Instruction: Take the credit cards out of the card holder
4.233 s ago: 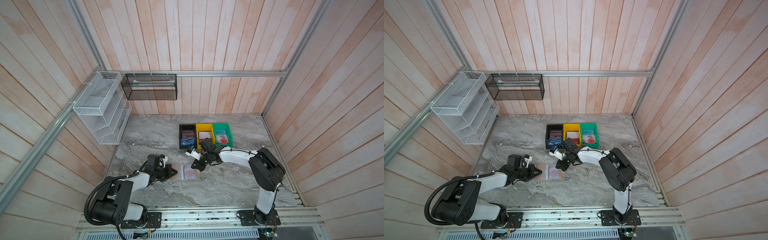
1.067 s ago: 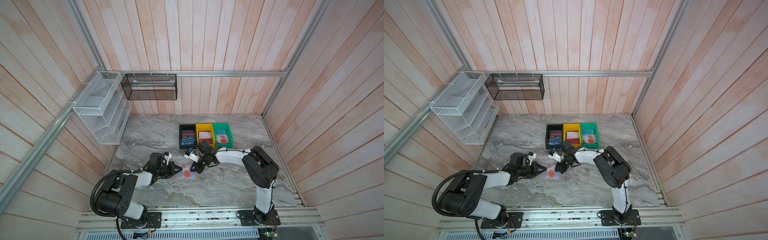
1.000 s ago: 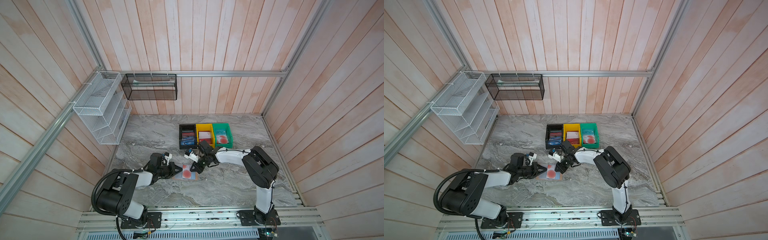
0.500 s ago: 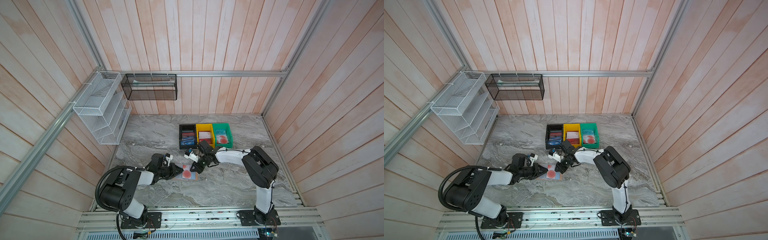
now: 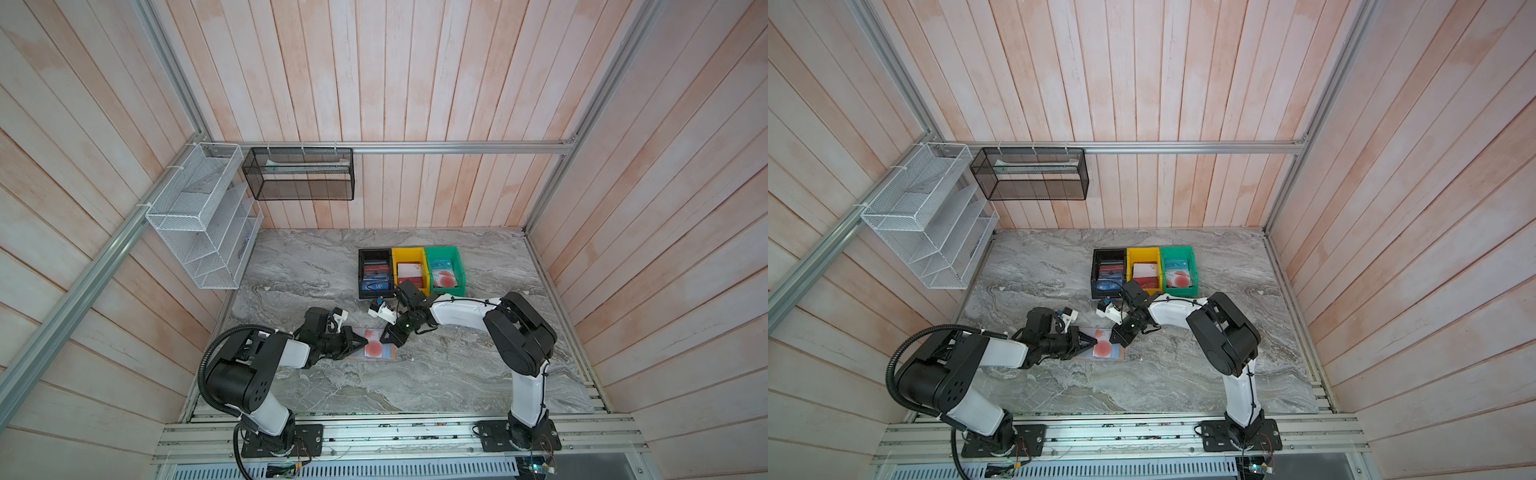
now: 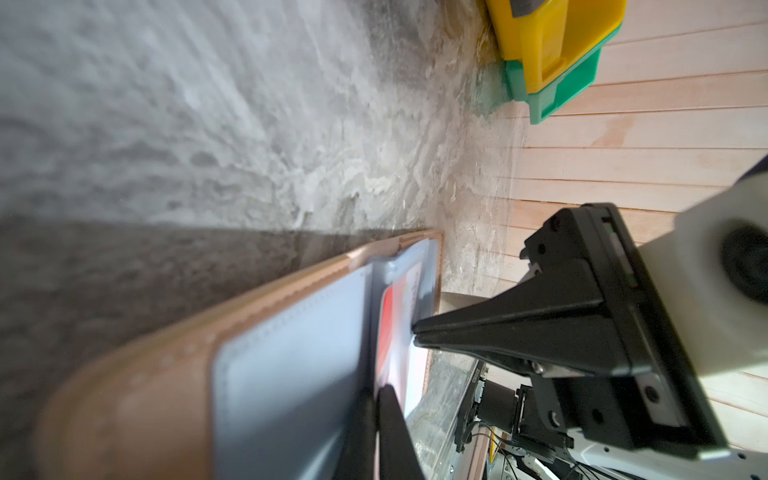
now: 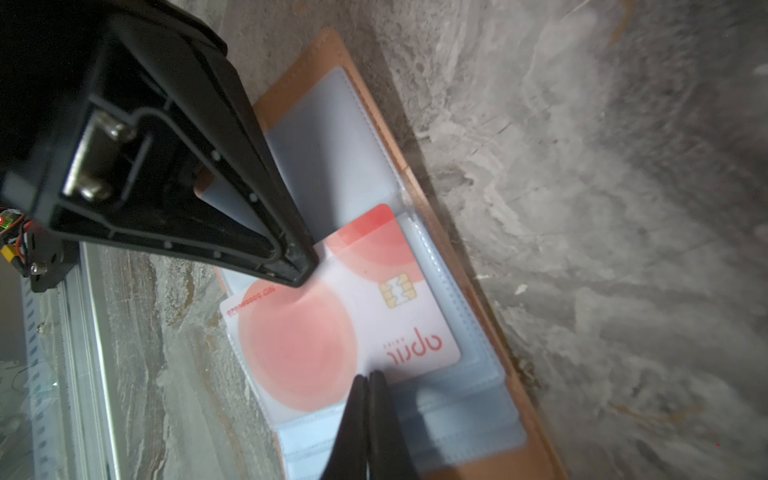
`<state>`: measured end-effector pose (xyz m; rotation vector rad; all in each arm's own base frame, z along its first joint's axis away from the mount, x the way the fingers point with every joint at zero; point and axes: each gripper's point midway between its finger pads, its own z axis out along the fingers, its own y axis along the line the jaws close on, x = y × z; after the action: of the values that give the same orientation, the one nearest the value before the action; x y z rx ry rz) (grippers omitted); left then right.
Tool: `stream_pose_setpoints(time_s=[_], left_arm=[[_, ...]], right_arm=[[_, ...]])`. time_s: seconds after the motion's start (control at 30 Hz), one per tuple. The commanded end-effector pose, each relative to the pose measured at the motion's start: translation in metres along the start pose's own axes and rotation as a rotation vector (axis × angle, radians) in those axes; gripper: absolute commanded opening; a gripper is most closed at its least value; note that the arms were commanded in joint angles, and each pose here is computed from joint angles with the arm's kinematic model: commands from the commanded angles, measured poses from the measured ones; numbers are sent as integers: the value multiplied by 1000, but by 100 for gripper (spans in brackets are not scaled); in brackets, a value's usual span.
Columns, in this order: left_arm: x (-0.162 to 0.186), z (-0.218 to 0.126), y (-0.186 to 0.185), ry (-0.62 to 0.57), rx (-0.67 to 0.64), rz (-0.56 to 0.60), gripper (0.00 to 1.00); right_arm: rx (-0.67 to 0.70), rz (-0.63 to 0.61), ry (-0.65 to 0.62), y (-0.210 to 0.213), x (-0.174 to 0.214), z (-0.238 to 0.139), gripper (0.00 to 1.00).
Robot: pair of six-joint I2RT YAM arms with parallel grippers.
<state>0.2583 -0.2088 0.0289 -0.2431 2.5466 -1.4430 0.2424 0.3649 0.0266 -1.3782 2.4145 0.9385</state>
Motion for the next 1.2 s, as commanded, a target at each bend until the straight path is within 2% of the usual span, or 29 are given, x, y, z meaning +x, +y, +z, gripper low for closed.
stream_pose_setpoints(time_s=[0.0, 0.37, 0.5, 0.67, 0.77, 0.87, 1.07, 1.17], left_arm=[[-1, 3, 3, 5, -12, 8, 6], [10, 0, 15, 14, -51, -13, 6], [9, -1, 16, 9, -62, -12, 19], [8, -2, 15, 9, -65, -11, 19], [9, -2, 16, 7, -71, -12, 14], [9, -3, 16, 8, -70, -14, 6], [9, -4, 13, 9, -69, -9, 4], [9, -5, 13, 10, -72, -5, 1]], right_arm=[[14, 60, 149, -6, 43, 17, 5], [14, 74, 159, -7, 49, 17, 5], [14, 75, 158, -8, 49, 17, 5], [10, 77, 157, -7, 50, 17, 5], [10, 81, 160, -7, 52, 17, 5], [8, 82, 164, -8, 54, 18, 5], [8, 87, 165, -8, 53, 19, 5], [6, 90, 169, -8, 53, 20, 5]])
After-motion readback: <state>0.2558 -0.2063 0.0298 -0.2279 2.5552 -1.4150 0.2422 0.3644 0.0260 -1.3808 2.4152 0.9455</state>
